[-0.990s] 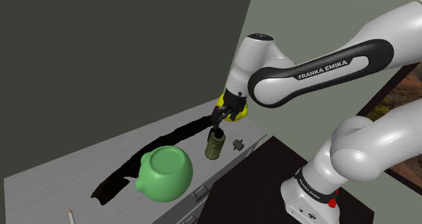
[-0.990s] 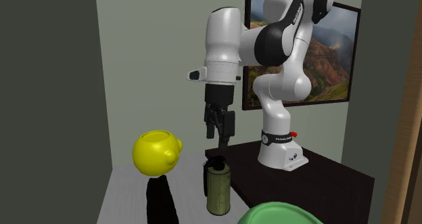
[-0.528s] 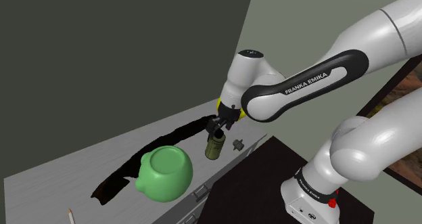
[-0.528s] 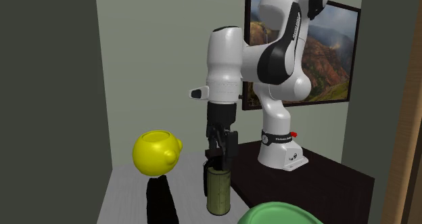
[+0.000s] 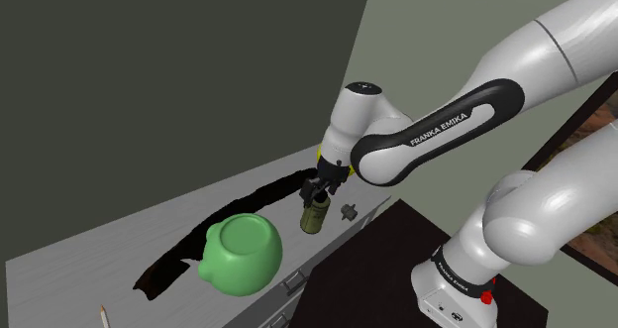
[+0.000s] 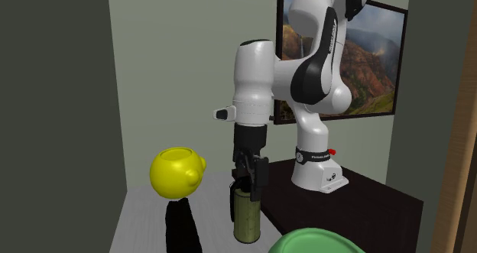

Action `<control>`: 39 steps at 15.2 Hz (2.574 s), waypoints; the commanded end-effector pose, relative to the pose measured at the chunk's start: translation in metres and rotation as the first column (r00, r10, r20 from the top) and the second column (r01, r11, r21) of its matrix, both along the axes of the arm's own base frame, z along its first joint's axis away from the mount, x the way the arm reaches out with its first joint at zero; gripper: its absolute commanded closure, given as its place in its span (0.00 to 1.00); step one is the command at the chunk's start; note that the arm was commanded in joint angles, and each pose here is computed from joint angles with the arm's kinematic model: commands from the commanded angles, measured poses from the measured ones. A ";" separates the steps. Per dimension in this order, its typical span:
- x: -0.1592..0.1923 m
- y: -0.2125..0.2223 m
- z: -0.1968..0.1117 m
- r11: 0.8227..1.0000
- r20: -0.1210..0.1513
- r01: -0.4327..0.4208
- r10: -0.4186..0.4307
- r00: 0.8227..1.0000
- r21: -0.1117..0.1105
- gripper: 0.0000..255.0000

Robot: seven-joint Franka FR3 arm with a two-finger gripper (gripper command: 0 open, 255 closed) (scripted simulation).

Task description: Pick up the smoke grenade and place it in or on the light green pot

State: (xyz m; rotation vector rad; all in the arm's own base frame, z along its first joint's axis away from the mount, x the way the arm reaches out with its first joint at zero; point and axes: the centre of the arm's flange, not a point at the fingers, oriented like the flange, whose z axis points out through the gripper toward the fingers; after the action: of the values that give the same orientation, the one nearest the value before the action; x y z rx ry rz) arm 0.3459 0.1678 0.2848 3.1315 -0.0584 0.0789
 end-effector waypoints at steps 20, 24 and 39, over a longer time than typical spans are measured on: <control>0.000 0.000 0.042 1.000 0.000 0.000 0.000 1.000 0.000 1.00; 0.000 0.000 0.063 1.000 0.000 0.000 0.000 1.000 0.000 1.00; 0.000 0.000 0.142 1.000 0.000 0.000 0.000 1.000 0.000 1.00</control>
State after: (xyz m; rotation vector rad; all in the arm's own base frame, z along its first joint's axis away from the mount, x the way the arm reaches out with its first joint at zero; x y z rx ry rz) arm 0.3455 0.1675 0.4213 3.1316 -0.0582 0.0790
